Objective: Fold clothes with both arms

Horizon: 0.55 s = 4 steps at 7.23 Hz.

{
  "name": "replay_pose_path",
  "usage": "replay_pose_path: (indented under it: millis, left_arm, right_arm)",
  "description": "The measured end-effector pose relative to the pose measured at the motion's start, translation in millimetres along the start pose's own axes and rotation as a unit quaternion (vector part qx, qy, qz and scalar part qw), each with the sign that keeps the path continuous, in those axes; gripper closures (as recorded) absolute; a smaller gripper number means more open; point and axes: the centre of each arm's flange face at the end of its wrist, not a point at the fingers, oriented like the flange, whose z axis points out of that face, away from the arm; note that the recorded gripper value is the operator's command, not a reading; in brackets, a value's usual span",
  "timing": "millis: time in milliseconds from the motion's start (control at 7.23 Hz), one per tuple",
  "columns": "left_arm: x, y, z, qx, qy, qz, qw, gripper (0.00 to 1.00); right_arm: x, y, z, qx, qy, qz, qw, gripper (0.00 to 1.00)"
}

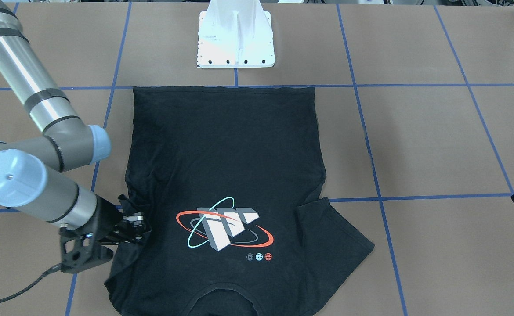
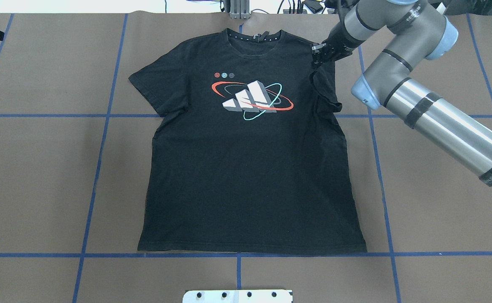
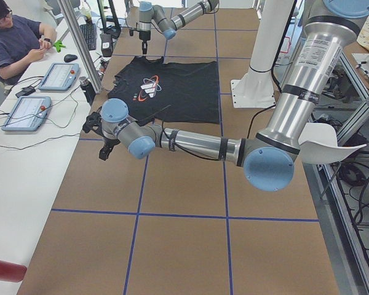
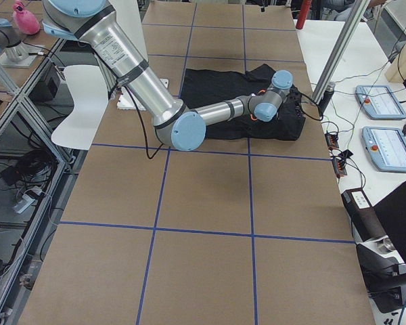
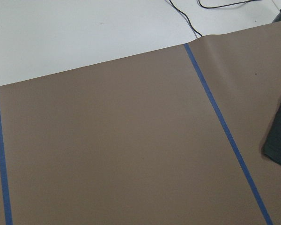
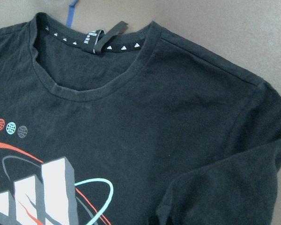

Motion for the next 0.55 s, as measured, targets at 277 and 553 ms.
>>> replay_pose_path:
  millis: [277,553]
  left_arm:
    - [-1,1,0,0.000,0.000,0.000,1.0000,0.00]
    - [-1,2,0,0.000,0.000,0.001,1.0000,0.00]
  right_arm:
    - [-42,-22,23,0.009,0.028,0.002,0.9996,1.00]
    - [-63,-24,43,0.021,0.052,-0.004,0.9984,1.00]
